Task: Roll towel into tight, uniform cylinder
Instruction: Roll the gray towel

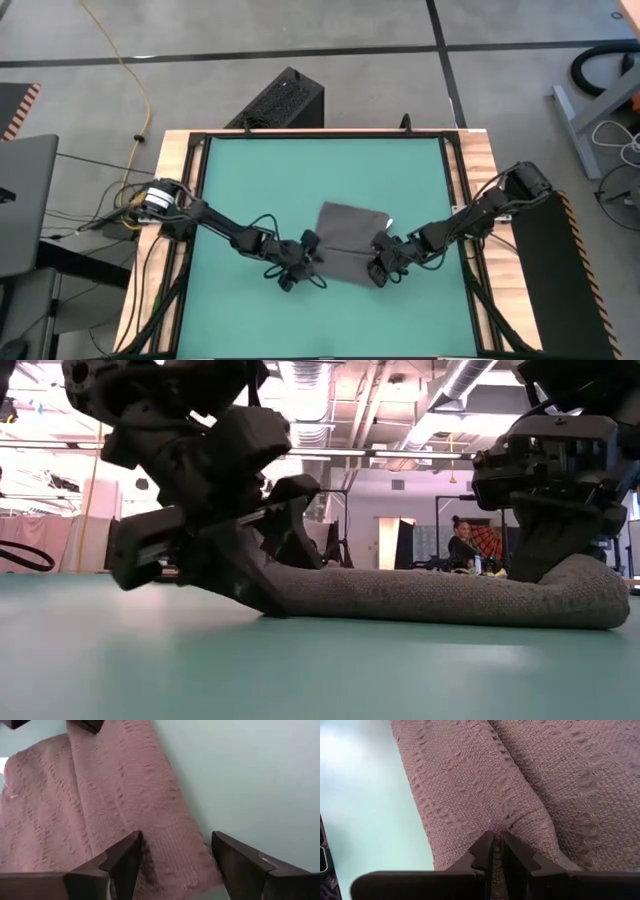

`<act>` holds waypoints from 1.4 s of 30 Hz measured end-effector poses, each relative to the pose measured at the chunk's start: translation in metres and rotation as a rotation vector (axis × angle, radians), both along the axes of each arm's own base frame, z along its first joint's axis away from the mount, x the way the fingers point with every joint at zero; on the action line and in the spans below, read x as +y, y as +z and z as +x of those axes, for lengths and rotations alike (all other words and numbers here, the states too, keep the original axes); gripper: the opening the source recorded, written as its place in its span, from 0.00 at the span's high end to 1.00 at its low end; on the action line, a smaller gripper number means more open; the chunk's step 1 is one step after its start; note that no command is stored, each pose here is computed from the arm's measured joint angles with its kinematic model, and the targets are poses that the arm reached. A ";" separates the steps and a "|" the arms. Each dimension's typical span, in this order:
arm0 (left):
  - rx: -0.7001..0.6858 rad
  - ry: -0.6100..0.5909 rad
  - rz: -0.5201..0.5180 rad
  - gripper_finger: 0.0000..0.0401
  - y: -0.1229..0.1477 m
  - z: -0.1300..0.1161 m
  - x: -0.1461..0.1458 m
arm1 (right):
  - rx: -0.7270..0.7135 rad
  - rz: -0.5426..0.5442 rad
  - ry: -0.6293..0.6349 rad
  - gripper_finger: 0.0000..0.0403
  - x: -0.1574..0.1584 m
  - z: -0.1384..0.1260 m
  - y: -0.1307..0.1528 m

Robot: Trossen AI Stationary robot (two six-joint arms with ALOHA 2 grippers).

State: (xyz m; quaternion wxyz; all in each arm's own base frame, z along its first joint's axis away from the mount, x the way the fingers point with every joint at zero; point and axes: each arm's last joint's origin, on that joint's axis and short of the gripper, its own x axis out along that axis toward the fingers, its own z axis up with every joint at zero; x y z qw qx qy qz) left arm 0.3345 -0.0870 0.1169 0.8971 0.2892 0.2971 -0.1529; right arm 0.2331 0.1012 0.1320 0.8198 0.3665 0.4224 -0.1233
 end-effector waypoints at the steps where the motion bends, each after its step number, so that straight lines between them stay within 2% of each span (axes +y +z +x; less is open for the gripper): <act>1: 0.004 0.008 -0.010 0.43 -0.002 0.001 0.001 | -0.004 0.004 -0.002 0.84 -0.001 0.000 0.001; 5: 0.048 0.039 -0.057 0.43 -0.013 0.003 0.007 | -0.020 0.011 0.004 0.84 -0.002 -0.002 0.007; 8: 0.066 0.063 -0.080 0.48 -0.015 0.003 0.011 | -0.046 0.021 0.006 0.84 -0.002 -0.003 0.014; 11: 0.081 0.079 -0.083 0.60 -0.016 0.003 0.015 | -0.080 0.034 0.008 0.84 -0.003 -0.004 0.021; 16: 0.108 0.138 -0.095 0.91 -0.017 0.003 0.024 | -0.153 0.020 0.055 0.83 -0.005 -0.008 0.038; 17: 0.113 0.145 -0.100 0.92 -0.017 0.003 0.025 | -0.164 0.018 0.061 0.83 -0.005 -0.010 0.042; 20: 0.123 0.140 -0.113 0.92 -0.018 0.003 0.027 | -0.196 0.014 0.070 0.83 -0.006 -0.017 0.053; 24: 0.129 0.131 -0.121 0.91 -0.017 0.004 0.026 | -0.281 -0.051 0.088 0.83 0.006 -0.023 0.061; 29: 0.161 0.115 -0.101 0.92 -0.012 0.009 0.025 | -0.270 -0.096 0.105 0.83 0.021 -0.026 0.052; 33: 0.188 0.111 -0.092 0.91 -0.007 0.014 0.024 | -0.253 -0.077 0.116 0.83 0.024 -0.025 0.048; 37: 0.205 0.100 -0.078 0.91 -0.004 0.016 0.024 | -0.271 -0.031 0.155 0.75 0.020 -0.020 0.060; 42: 0.207 0.102 -0.078 0.91 -0.004 0.016 0.025 | -0.336 -0.058 0.274 0.56 0.023 -0.005 0.080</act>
